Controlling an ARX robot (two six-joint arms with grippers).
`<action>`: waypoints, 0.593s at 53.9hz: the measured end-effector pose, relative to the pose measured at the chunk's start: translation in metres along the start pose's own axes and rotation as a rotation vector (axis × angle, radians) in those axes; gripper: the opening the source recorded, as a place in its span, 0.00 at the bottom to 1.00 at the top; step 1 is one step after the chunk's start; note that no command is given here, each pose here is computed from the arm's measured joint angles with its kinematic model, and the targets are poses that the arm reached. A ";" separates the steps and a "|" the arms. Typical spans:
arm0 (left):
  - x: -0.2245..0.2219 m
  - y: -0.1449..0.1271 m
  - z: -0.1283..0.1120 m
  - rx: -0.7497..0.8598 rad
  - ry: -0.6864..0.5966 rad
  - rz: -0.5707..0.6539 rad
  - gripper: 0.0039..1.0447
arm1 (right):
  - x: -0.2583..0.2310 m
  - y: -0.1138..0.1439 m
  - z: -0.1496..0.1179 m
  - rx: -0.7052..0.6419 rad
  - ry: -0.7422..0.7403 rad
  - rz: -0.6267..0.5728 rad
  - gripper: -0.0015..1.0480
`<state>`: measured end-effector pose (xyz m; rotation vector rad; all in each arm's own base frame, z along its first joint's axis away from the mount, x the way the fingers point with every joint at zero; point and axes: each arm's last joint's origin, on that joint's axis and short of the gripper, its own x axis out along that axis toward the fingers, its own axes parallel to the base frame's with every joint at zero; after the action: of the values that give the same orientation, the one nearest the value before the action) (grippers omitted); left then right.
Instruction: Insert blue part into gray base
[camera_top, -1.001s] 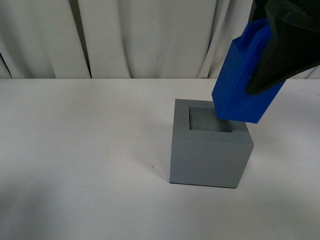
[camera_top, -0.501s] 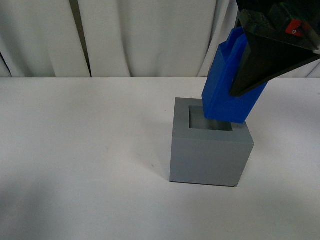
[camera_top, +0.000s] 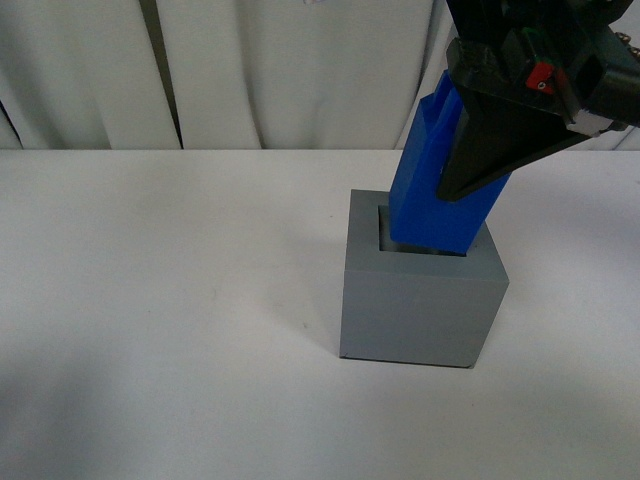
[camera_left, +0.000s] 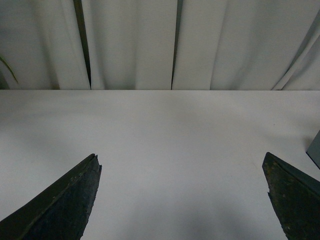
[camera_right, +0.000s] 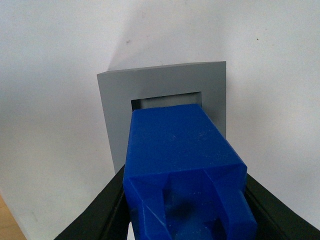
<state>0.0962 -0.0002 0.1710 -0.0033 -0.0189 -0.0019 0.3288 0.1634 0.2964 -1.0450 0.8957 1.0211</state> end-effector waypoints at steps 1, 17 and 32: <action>0.000 0.000 0.000 0.000 0.000 0.000 0.94 | 0.000 0.000 0.000 0.001 0.000 0.000 0.46; 0.000 0.000 0.000 0.000 0.000 0.000 0.94 | 0.005 0.000 0.000 0.007 0.001 -0.004 0.46; 0.000 0.000 0.000 0.000 0.000 0.000 0.94 | 0.010 0.000 -0.001 0.008 0.012 0.005 0.46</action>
<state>0.0962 -0.0002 0.1710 -0.0033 -0.0189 -0.0019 0.3317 0.1646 0.2870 -1.0432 0.9120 1.0155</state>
